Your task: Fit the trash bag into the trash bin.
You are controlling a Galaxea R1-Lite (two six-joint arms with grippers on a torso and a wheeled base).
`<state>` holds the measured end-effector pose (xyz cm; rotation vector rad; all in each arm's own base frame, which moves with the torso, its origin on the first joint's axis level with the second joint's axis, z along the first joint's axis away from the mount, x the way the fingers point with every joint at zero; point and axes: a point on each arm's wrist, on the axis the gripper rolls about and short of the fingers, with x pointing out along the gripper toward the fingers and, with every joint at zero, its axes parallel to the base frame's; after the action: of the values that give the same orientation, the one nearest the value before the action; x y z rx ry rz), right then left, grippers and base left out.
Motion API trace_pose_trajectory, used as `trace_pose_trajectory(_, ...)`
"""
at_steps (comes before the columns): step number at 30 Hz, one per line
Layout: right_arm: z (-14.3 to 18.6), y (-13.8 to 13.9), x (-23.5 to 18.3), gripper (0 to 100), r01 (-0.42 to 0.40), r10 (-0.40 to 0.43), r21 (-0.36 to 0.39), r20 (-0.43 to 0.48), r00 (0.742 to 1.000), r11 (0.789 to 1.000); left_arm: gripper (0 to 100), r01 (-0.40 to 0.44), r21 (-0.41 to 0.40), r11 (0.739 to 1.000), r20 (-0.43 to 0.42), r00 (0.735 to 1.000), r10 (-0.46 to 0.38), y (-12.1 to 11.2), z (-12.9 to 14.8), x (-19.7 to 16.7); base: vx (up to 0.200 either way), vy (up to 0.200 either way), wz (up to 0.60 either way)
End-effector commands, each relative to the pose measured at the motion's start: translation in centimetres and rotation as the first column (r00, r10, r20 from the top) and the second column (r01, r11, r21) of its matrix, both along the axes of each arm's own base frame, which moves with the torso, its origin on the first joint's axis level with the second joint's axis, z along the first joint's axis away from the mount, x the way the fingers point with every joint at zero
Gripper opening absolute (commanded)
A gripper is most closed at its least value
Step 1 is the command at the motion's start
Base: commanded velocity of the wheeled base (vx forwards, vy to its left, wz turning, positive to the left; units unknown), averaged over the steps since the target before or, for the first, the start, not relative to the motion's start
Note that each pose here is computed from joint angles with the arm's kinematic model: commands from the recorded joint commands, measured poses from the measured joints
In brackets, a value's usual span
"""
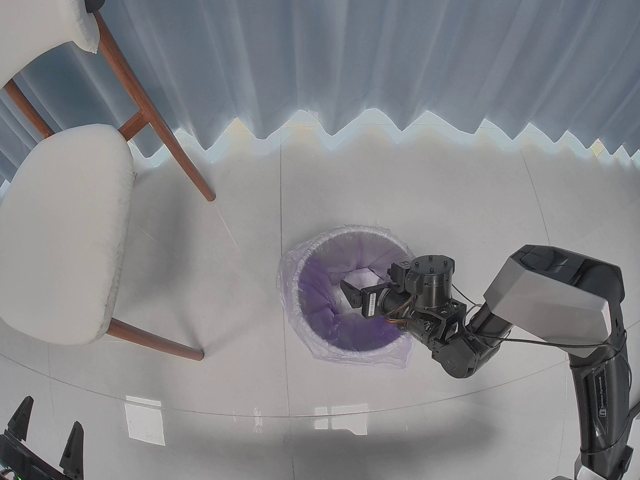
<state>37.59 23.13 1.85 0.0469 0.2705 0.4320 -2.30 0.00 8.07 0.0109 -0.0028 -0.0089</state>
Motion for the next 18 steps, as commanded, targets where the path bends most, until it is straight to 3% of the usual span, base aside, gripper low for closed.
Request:
trace_pose_trajectory(1,2.1,0.1,-0.7,100,0.004,-0.005,0.027,0.028,1.000,1.000,100,0.000,0.000,1.000,-0.004,1.000,0.000,0.0,-0.5,0.0,0.000,0.000,0.00)
trace_pose_trajectory(18,10.3,-3.5,-5.9,100,0.048,-0.059,0.096,0.111,0.992,0.994,100,0.000,0.001,1.000,-0.003,1.000,0.000,0.0,-0.5,0.0,0.000,0.000,0.00)
